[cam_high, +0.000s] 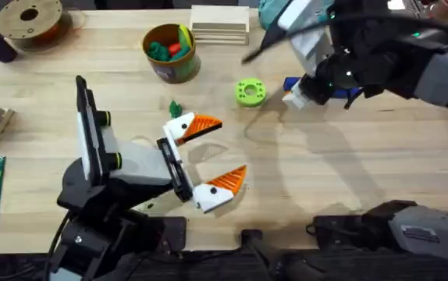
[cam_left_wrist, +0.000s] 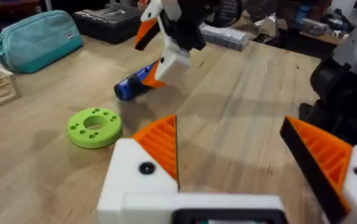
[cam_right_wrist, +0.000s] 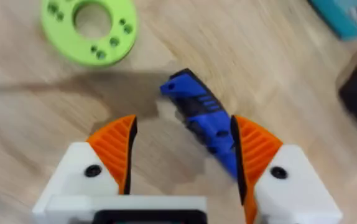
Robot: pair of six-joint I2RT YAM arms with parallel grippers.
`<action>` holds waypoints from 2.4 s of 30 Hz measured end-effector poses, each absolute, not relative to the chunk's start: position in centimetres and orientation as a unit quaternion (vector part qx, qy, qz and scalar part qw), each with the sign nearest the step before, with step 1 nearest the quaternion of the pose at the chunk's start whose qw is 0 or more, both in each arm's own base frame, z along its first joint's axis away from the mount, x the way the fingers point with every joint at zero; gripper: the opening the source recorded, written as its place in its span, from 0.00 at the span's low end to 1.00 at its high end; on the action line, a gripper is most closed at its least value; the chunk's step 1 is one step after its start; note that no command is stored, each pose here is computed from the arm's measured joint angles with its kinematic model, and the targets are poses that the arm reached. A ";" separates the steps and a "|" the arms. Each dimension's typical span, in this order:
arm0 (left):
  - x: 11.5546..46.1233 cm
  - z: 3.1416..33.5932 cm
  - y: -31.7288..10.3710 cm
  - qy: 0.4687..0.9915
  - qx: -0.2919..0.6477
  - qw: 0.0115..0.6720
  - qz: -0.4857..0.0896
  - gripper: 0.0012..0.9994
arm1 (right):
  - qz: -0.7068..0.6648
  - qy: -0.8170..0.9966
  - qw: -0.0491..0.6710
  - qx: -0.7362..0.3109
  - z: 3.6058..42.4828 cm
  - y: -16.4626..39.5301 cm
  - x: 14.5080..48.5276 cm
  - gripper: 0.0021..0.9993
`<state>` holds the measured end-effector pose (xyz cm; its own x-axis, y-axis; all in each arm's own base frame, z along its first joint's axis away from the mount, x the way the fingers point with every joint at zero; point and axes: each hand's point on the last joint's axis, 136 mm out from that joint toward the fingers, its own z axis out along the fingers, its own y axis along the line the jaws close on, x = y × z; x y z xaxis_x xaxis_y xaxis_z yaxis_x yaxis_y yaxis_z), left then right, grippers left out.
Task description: Pick up the gripper from the table and insert it into the empty holder that is missing its gripper. Then pick up a screw, insert it into the mounting hole, and use the screwdriver to tighten it. Finally, clean up the table by picking up the vegetable and placing it into the bucket.
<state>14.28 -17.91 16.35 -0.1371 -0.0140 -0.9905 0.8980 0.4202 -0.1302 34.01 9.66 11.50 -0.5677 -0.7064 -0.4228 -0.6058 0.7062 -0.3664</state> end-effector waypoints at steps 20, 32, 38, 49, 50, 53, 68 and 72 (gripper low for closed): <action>18.8 20.2 -11.1 0.836 0.099 0.472 -0.262 0.99 | 0.088 0.945 0.276 -0.151 13.1 12.6 31.5 0.80; 23.9 15.9 -10.5 0.933 0.056 0.316 -0.164 0.99 | 0.096 0.955 0.249 -0.129 12.4 12.5 30.4 0.80; 25.4 11.8 -8.7 0.961 -0.011 0.253 -0.113 0.99 | 0.092 0.960 0.229 -0.128 11.9 12.2 29.6 0.80; 27.7 5.5 -6.7 0.979 -0.081 0.183 -0.047 0.99 | 0.092 0.960 0.229 -0.128 11.9 12.2 29.6 0.80; 27.7 5.0 -6.6 0.980 -0.084 0.177 -0.042 0.99 | 0.092 0.960 0.229 -0.128 11.9 12.2 29.6 0.80; 27.8 4.0 -6.4 0.982 -0.090 0.165 -0.032 0.99 | 0.092 0.960 0.229 -0.128 11.9 12.2 29.6 0.80; 28.4 4.0 -6.3 0.978 -0.101 0.178 -0.030 0.48 | 0.092 0.961 0.229 -0.128 11.9 12.2 29.6 0.80; 28.5 4.1 -6.2 0.978 -0.100 0.178 -0.028 0.17 | 0.092 0.961 0.229 -0.128 11.9 12.2 29.6 0.80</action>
